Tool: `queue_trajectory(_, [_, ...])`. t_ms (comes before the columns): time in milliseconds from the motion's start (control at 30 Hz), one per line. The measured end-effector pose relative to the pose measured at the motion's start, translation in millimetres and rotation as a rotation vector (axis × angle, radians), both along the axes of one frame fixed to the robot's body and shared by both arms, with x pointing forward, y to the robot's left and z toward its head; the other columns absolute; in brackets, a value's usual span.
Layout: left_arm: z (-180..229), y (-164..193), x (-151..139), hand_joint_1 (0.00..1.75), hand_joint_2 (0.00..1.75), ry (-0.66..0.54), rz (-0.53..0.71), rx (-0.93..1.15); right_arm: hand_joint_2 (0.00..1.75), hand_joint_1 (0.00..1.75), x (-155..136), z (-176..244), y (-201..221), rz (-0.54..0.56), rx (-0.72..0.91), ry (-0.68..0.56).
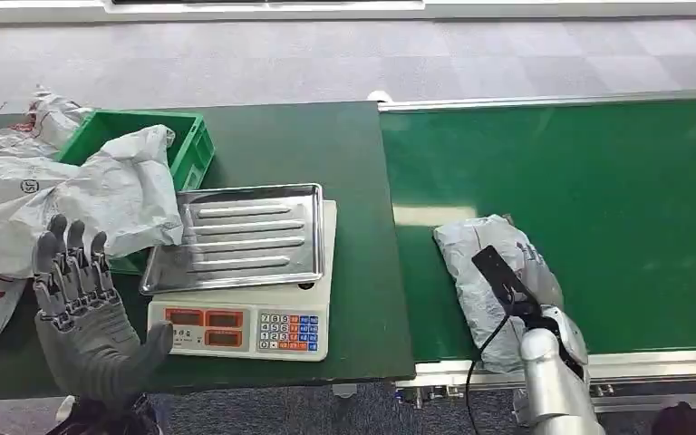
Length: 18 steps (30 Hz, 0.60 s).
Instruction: Moved the parcel from conveyor to table for the left to box.
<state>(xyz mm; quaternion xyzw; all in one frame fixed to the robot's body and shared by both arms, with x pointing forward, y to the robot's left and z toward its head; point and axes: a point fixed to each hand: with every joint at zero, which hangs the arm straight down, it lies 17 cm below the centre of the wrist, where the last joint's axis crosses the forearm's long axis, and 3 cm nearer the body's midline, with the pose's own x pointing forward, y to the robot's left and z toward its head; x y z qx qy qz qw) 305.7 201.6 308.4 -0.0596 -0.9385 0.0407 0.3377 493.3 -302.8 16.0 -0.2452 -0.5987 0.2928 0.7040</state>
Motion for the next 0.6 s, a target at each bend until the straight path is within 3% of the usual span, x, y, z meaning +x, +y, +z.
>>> queue_trajectory(133, [4,6,-1,0.00,1.75,-0.011,0.015,-0.002,1.75,0.00,1,12,36,0.136,0.089,-0.052])
queue_trajectory(367, [7,12,-2,0.00,1.75,-0.018,0.032,-0.002,1.75,0.00,-4,7,60,0.203,0.092,-0.025])
queue_trajectory(600, [7,13,-1,0.00,1.75,-0.017,0.038,0.001,1.75,0.00,-23,-43,46,0.137,-0.191,0.161])
